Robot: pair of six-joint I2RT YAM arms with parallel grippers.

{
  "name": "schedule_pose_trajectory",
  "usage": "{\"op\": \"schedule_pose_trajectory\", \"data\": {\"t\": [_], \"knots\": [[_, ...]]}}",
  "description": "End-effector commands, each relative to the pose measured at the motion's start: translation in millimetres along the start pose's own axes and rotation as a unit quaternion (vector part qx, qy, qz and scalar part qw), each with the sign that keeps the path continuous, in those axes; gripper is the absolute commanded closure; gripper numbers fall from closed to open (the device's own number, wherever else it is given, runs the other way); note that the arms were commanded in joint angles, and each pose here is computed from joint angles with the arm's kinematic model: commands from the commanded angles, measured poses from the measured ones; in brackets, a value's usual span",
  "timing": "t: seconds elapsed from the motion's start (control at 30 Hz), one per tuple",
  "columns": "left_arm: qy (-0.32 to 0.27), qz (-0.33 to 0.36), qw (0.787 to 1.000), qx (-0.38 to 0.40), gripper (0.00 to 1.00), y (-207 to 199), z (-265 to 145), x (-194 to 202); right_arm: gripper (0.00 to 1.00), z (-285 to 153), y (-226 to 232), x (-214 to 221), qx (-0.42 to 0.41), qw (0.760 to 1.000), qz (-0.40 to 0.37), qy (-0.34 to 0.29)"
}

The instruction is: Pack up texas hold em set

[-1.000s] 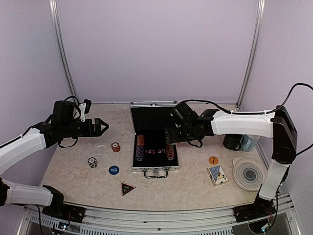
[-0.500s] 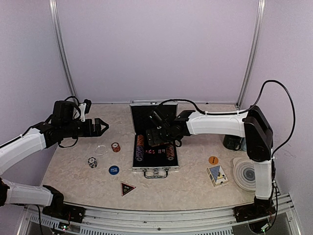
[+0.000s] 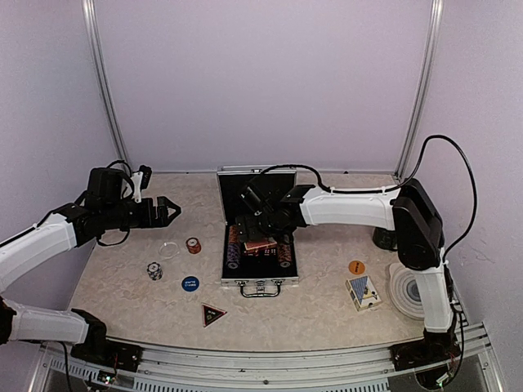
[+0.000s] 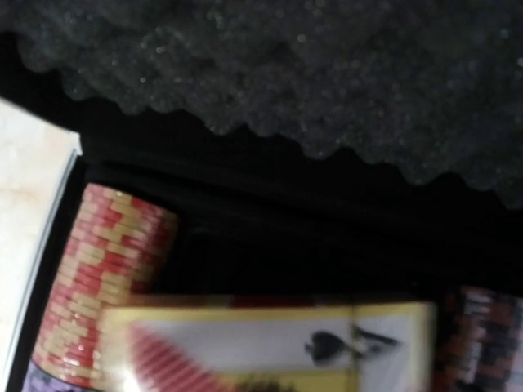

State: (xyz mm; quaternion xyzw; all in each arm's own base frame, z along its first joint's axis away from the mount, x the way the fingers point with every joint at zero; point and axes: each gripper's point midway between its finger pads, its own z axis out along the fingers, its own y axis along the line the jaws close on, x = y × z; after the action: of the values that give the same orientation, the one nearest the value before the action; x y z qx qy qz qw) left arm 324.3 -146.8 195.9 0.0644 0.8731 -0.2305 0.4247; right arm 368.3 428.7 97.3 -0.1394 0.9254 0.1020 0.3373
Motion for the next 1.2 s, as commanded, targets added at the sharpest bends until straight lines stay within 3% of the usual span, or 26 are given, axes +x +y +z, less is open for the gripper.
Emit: {"op": "schedule_pose_trajectory", "data": {"t": [0.0,0.27,0.47,0.8,1.17], "knots": [[-0.021,-0.002,1.000,0.012,0.01,-4.4,-2.6,-13.3,0.01,3.5,8.0,1.1,-0.007,1.000,0.007,0.001],[-0.019,-0.002,1.000,0.012,0.01,-4.7,-2.1,-12.5,0.01,2.6,7.5,4.5,-0.012,1.000,0.012,0.002],[-0.020,-0.002,1.000,0.011,0.01,-4.2,-2.7,-12.6,0.01,-10.4,4.5,6.8,-0.016,0.999,-0.035,0.003],[-0.018,-0.003,1.000,0.011,0.01,-3.6,-1.7,-12.3,0.01,-17.2,-26.7,35.6,0.050,0.992,-0.108,0.028],[-0.020,-0.002,1.000,0.009,0.01,-3.7,-2.3,-12.4,0.01,-4.6,-45.2,44.2,0.110,0.987,-0.108,0.034]]}}
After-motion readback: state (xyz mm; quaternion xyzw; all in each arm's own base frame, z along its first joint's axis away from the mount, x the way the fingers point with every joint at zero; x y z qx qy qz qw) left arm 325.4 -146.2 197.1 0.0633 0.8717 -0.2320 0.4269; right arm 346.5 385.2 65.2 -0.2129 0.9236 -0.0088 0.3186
